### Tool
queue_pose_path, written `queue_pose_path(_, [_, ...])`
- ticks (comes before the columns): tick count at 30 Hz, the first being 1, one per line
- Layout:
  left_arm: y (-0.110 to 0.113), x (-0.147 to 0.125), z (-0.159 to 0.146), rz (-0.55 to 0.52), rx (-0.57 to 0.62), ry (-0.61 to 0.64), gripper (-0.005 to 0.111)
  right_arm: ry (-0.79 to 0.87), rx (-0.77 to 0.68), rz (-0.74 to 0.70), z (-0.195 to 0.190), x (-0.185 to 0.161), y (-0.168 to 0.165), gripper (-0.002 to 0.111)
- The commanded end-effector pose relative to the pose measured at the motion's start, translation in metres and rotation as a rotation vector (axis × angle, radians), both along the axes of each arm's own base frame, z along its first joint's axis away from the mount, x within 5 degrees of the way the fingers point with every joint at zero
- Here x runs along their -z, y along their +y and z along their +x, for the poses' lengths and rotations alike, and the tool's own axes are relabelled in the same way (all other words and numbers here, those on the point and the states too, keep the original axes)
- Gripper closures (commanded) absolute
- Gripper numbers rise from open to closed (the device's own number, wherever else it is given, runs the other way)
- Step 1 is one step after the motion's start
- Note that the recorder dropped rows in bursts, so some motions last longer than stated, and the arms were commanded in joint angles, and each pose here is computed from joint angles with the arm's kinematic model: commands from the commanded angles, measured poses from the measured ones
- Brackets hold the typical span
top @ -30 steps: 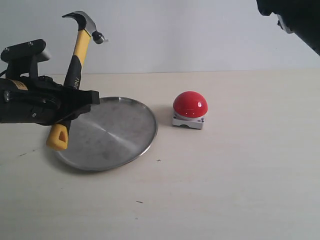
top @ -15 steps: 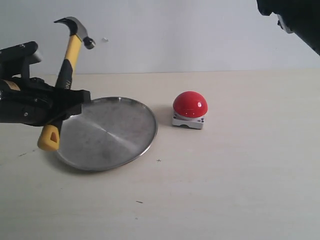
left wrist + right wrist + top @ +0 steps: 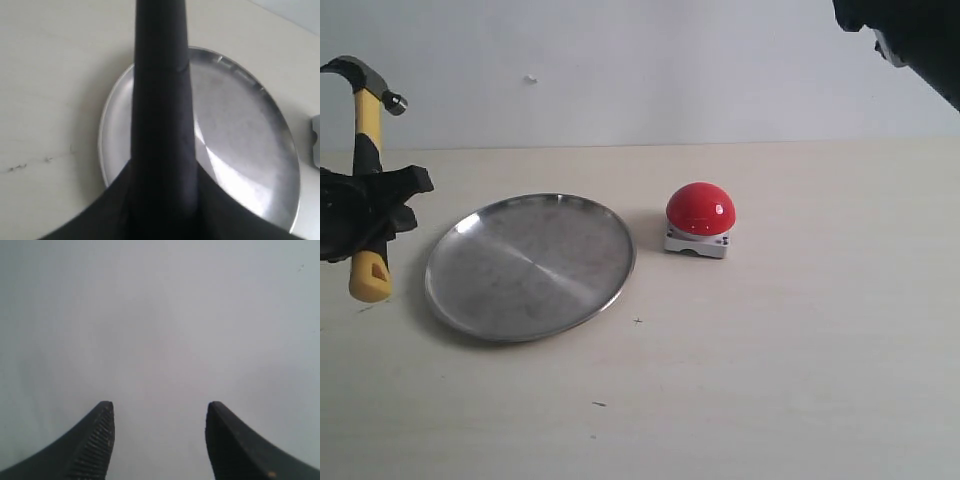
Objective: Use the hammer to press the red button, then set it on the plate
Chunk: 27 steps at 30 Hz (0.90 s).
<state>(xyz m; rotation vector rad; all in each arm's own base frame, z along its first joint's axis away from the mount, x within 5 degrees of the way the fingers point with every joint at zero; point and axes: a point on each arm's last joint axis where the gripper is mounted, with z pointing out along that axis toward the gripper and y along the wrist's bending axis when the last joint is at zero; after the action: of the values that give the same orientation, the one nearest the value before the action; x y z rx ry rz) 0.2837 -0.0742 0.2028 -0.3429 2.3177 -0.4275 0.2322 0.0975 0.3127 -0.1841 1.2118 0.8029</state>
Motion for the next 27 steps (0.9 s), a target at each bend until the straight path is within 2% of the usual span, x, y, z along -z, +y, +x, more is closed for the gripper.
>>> queue_pose_path(1, [-0.014, -0.012, -0.002, 0.006, 0.013, -0.183, 0.107, -0.024, -0.005, -0.001, -0.001, -0.004, 0.0, 0.054])
queue_pose_path(4, [-0.039, -0.015, -0.01, -0.017, 0.112, -0.257, 0.107, -0.037, -0.012, 0.001, -0.002, -0.005, 0.0, 0.054])
queue_pose_path(6, [-0.058, -0.021, -0.016, -0.084, 0.194, -0.324, 0.107, -0.03, -0.007, 0.002, -0.001, -0.005, 0.0, 0.054])
queue_pose_path(8, [-0.076, -0.031, -0.021, -0.205, 0.284, -0.398, 0.107, -0.022, -0.004, -0.002, -0.001, -0.004, 0.0, 0.054])
queue_pose_path(10, [-0.092, -0.038, -0.028, -0.32, 0.444, -0.461, 0.107, -0.022, -0.004, -0.002, -0.001, -0.004, 0.0, 0.054])
queue_pose_path(11, [-0.099, -0.041, -0.033, -0.395, 0.531, -0.484, 0.107, -0.022, -0.004, -0.002, -0.001, -0.004, 0.0, 0.054])
queue_pose_path(12, [-0.103, -0.042, -0.034, -0.463, 0.564, -0.472, 0.107, -0.022, -0.004, -0.002, -0.001, -0.004, 0.0, 0.054])
queue_pose_path(14, [-0.107, -0.039, -0.03, -0.503, 0.566, -0.446, 0.107, -0.022, -0.004, -0.002, -0.001, -0.004, 0.0, 0.054])
queue_pose_path(20, [-0.112, -0.008, -0.005, -0.42, 0.501, -0.322, 0.107, -0.022, -0.004, -0.002, -0.001, -0.004, 0.0, 0.054])
queue_pose_path(27, [-0.102, 0.029, 0.032, -0.489, 0.378, -0.16, 0.107, -0.022, -0.006, -0.004, -0.001, -0.004, 0.0, 0.054])
